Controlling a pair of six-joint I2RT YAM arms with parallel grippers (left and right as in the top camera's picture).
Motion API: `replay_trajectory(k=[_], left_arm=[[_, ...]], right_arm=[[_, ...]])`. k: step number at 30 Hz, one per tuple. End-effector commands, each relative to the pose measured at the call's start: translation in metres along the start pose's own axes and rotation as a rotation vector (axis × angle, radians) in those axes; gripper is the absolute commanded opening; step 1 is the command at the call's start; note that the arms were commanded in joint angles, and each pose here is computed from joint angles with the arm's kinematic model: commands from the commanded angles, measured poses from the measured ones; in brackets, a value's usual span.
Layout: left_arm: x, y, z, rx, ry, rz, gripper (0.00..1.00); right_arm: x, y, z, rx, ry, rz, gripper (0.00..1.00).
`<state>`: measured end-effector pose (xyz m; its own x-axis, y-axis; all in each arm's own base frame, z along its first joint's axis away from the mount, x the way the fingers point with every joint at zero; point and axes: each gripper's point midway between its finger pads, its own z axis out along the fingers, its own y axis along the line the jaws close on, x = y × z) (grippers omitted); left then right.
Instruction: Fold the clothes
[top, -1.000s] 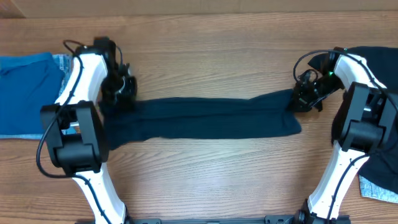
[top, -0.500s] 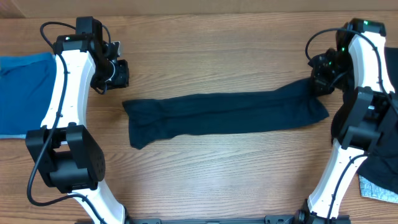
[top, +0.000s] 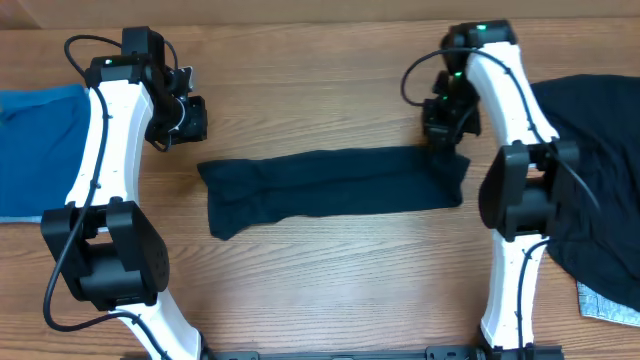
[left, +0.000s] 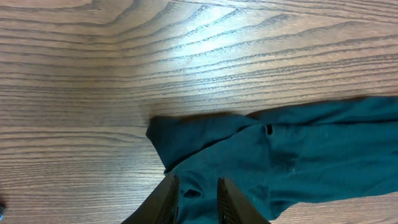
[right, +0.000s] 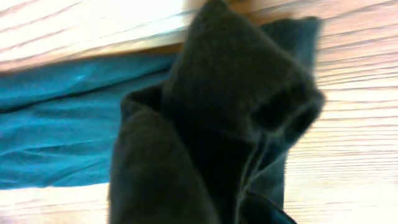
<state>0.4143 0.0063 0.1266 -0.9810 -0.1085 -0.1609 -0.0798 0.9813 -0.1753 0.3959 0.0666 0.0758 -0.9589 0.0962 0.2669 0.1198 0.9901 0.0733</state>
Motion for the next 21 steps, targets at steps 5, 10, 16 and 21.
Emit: replay_trajectory(k=[5,10,16,21], left_arm=[[-0.005,0.002,-0.008,-0.009,-0.023,0.002,0.25],[-0.004,0.002,-0.008,-0.009,-0.022,0.002,0.25],[-0.004,0.002,-0.008,-0.009,-0.022,0.002,0.25],[-0.005,0.002,-0.008,-0.009,-0.023,0.002,0.25]], right_arm=[[0.027,0.075,-0.011,0.034,-0.057,-0.142,0.04],[0.036,0.106,-0.005,0.043,-0.075,-0.223,0.1],[0.039,0.115,-0.003,0.045,-0.081,-0.253,0.21],[0.042,0.121,-0.003,0.01,-0.066,-0.295,0.21]])
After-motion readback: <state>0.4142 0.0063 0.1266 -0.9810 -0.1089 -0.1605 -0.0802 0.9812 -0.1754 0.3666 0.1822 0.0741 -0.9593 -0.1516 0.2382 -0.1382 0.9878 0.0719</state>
